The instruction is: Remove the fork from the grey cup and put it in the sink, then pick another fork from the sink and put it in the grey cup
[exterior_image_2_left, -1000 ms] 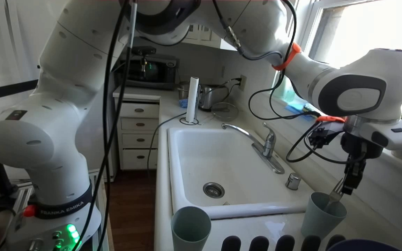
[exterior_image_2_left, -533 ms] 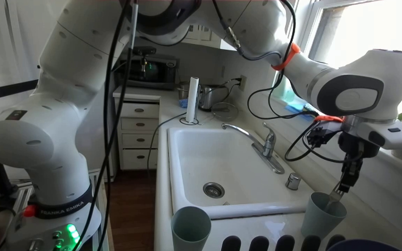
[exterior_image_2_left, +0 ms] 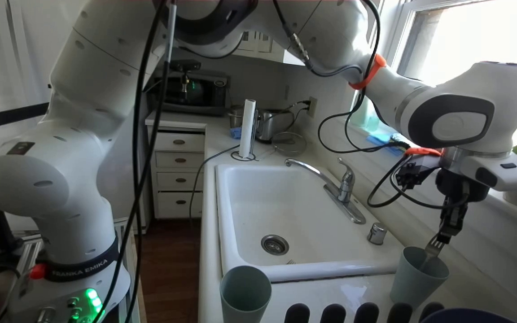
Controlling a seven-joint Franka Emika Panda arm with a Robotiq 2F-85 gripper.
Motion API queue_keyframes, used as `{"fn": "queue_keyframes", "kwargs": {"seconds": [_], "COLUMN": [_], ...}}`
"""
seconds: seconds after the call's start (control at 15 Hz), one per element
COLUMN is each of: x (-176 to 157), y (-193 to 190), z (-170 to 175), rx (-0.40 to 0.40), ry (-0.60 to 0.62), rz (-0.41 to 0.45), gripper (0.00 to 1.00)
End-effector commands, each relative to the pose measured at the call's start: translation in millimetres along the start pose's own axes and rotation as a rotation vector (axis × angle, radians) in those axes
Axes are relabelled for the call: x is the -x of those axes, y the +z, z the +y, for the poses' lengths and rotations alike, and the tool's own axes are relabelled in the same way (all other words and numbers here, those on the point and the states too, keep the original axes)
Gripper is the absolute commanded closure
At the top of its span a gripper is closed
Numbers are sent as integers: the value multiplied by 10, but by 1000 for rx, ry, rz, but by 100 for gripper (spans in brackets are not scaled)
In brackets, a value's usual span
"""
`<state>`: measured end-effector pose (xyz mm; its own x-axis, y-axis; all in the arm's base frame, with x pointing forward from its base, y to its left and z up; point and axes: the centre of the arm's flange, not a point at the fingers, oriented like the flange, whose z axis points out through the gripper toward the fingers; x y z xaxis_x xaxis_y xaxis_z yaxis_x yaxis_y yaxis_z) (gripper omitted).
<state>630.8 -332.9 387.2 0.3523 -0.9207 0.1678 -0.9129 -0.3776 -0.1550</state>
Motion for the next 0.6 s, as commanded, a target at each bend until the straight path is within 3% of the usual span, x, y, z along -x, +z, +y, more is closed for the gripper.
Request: {"fn": "queue_keyframes", "kwargs": {"seconds": [0.0, 0.27, 0.53], "x": [8, 89, 246], "y": [-111, -339, -883], "z": [36, 97, 216], "rx": [-18, -69, -171], "ry": [-13, -47, -143], "rz": [1, 42, 131], "gripper": [99, 99, 99]}}
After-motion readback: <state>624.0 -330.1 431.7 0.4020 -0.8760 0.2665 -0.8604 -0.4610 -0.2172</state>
